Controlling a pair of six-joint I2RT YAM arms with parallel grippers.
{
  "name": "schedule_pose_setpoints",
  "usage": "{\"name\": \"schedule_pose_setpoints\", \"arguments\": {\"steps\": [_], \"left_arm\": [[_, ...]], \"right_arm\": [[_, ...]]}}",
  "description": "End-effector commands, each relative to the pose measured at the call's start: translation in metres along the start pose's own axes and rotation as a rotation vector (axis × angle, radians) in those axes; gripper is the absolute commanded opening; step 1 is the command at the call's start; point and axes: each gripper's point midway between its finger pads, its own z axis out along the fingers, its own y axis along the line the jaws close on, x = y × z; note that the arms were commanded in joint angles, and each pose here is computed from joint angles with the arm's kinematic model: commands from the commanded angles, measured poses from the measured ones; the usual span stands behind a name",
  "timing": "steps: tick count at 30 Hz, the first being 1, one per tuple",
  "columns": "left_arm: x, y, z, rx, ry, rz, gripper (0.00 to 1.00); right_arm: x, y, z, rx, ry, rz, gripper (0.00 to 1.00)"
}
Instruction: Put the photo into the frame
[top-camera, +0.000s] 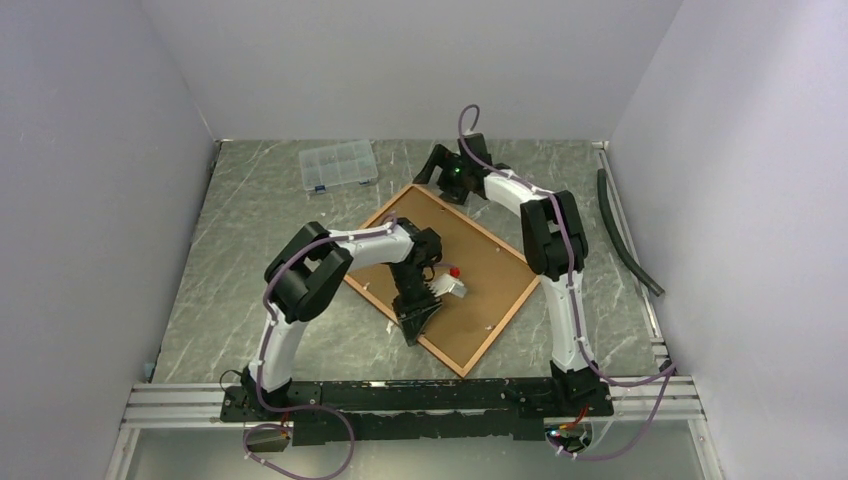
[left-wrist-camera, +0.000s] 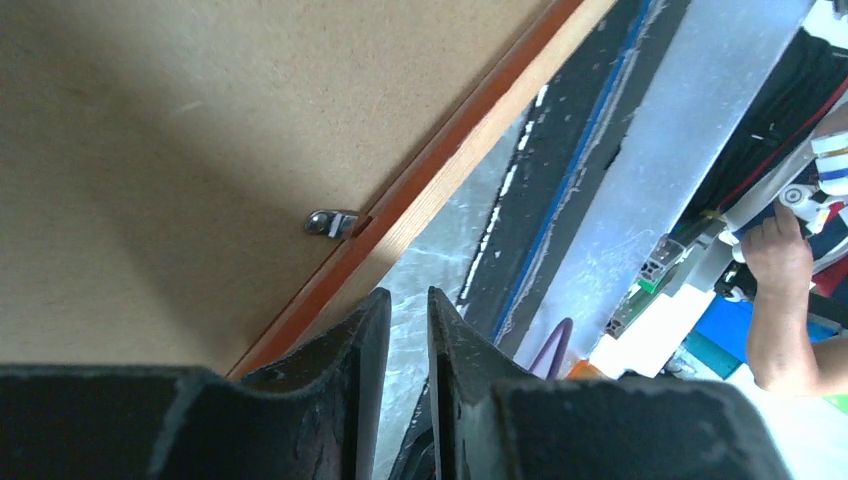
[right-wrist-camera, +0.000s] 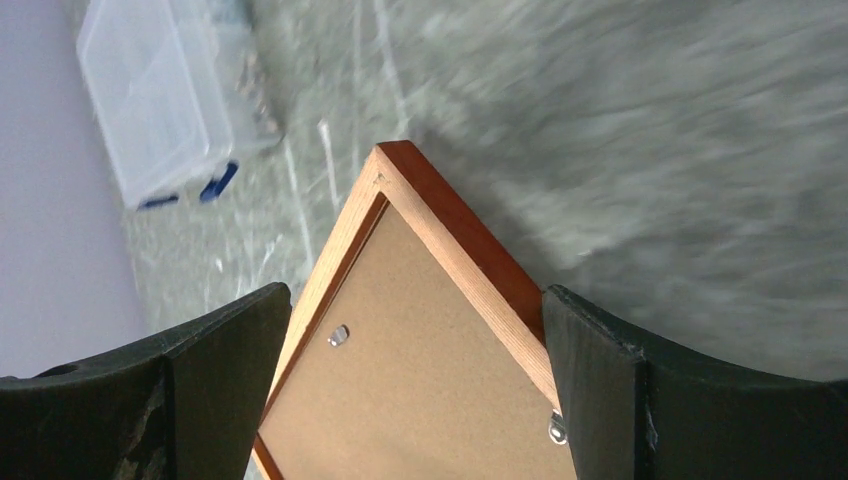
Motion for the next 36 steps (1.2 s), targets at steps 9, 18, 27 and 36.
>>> {"name": "schedule_pose_setpoints", "arguments": {"steps": [9,18,27,36], "left_arm": [[-0.026,-0.010,-0.126,-0.151,-0.287,0.061,0.33],[0.022,0.126,-0.243,-0.391,-0.639,-0.266,0.31],[0.044,0.183,-0.255,-0.380,-0.711,-0.303,0.31],[0.037,0.207,-0.234,-0.305,-0.706,-0.311,0.28]], "right_arm": [[-0.030,0.030,-0.063,0.042,-0.074,-0.076,1.00],[0.016,-0.016,-0.154,0.213,-0.128,0.014,1.00],[0.103,-0.083,-0.245,0.399,-0.035,0.034,1.00],[0.162,-0.126,-0.266,0.433,-0.019,0.155,1.00]]}}
